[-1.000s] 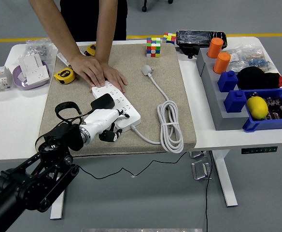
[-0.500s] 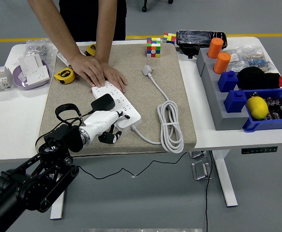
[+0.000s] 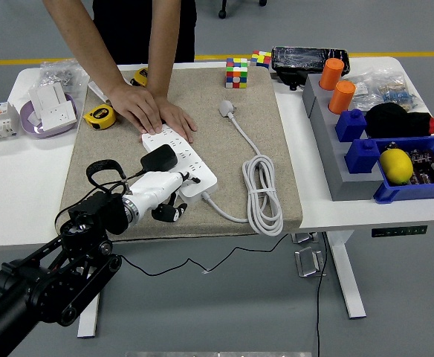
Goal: Pick up the plug,place it near the board,insert it into the board,press the button
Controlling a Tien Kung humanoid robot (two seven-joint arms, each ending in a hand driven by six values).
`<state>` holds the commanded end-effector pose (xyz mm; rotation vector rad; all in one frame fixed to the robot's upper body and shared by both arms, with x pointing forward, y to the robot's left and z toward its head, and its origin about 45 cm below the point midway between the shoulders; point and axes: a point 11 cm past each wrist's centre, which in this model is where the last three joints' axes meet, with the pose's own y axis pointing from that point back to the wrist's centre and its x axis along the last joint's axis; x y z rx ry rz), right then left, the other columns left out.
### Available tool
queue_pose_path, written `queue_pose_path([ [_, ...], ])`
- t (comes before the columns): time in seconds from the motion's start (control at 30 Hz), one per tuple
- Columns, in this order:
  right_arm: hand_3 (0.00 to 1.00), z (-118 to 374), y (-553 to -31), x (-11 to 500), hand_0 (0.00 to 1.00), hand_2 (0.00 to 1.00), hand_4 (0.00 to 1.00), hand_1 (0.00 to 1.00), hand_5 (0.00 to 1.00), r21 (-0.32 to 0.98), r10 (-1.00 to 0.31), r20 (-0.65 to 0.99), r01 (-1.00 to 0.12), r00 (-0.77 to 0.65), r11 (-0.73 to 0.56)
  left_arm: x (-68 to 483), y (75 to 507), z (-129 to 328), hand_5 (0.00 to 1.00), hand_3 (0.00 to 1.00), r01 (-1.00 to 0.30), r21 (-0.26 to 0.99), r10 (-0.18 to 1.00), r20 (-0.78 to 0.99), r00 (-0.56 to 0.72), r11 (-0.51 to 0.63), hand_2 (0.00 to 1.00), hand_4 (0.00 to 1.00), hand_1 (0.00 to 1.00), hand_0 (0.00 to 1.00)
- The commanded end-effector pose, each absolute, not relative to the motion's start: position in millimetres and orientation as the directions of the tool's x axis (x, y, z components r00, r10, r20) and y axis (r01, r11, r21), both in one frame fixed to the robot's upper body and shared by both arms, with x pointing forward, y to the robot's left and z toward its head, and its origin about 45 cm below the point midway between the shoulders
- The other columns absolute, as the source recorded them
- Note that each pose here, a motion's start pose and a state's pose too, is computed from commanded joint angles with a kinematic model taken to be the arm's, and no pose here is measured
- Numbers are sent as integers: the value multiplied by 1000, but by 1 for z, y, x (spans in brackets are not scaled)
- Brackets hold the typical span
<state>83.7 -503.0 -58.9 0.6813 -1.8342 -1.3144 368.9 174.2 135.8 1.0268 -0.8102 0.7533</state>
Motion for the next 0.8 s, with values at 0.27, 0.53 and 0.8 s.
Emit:
queue_pose_path([
  [0.27, 777, -59, -503, 83, 805, 750, 998, 765, 998, 945, -776, 274, 10, -568, 326, 369, 171, 149, 2, 788, -854, 387, 173, 869, 464, 348, 155, 566, 65, 151],
  [0.53, 777, -60, -502, 83, 805, 750, 998, 765, 998, 945, -777, 274, 11, -567, 326, 367, 167, 186, 2, 711, -887, 266, 239, 897, 371, 377, 163, 525, 69, 163],
  [0.8, 777, -60, -502, 80, 805, 750, 998, 765, 998, 946, -775, 276, 16, -568, 325, 353, 173, 253, 169, 545, -916, -154, 483, 875, 48, 370, 245, 812, 206, 256],
])
